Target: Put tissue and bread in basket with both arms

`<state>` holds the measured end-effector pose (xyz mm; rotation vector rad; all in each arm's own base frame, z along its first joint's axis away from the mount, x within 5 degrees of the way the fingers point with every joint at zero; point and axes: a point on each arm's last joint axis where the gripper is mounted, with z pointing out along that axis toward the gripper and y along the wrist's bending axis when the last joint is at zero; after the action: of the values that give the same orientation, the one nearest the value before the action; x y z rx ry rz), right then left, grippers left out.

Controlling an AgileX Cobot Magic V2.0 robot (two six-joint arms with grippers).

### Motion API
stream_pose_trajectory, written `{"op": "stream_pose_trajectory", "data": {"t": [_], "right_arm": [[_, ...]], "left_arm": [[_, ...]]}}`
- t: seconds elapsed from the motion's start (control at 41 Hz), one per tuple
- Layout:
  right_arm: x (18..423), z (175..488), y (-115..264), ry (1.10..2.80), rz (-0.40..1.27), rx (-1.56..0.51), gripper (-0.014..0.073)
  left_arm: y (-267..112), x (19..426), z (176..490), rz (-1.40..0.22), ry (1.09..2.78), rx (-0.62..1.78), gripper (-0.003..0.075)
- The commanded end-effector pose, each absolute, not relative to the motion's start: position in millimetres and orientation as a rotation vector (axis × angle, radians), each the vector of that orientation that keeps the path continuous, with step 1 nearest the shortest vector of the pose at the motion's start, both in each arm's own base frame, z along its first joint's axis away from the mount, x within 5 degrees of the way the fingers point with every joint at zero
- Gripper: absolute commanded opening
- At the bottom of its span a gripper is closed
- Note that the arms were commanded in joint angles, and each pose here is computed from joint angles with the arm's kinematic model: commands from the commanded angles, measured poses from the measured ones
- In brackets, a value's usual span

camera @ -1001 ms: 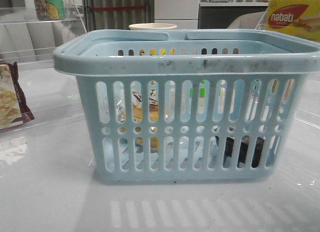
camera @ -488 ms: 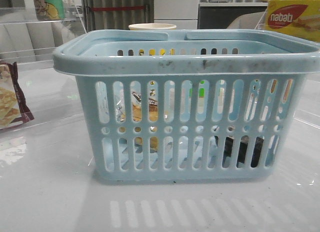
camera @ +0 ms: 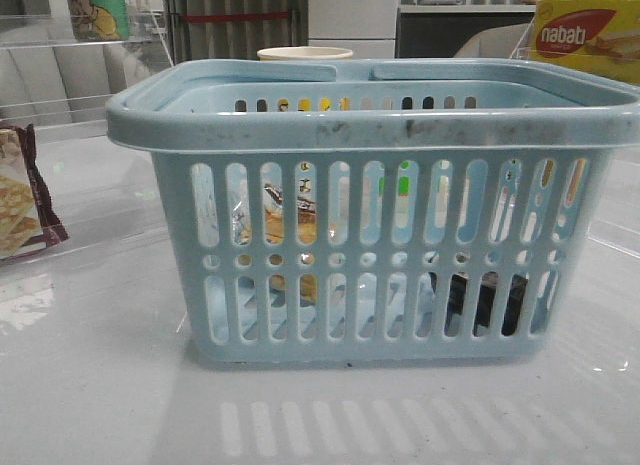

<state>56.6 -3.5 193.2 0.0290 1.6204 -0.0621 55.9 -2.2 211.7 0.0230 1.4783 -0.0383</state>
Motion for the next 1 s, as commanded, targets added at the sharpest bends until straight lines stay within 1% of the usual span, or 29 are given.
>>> {"op": "stream_pose_trajectory", "data": {"t": [0.0, 0.22, 0.342, 0.513, 0.977], "right_arm": [[55, 208, -3, 1.450, -0.073, 0.012, 0.0057], [53, 217, -2, 1.355, -0.070, 0.007, 0.0057], [53, 218, -2, 1.337, -0.065, 0.010, 0.0057], [53, 217, -2, 1.343, -0.005, 0.055, 0.0057], [54, 213, -2, 1.388, -0.011, 0.055, 0.0057]], "left_arm": [[-2, 53, 221, -0.046, 1.371, 0.015, 0.0091], [-2, 53, 221, -0.046, 1.371, 0.015, 0.0091], [-2, 53, 221, -0.046, 1.371, 0.015, 0.0091], [-2, 53, 221, -0.046, 1.371, 0.015, 0.0091], [-2, 53, 221, -0.046, 1.371, 0.015, 0.0091]]}}
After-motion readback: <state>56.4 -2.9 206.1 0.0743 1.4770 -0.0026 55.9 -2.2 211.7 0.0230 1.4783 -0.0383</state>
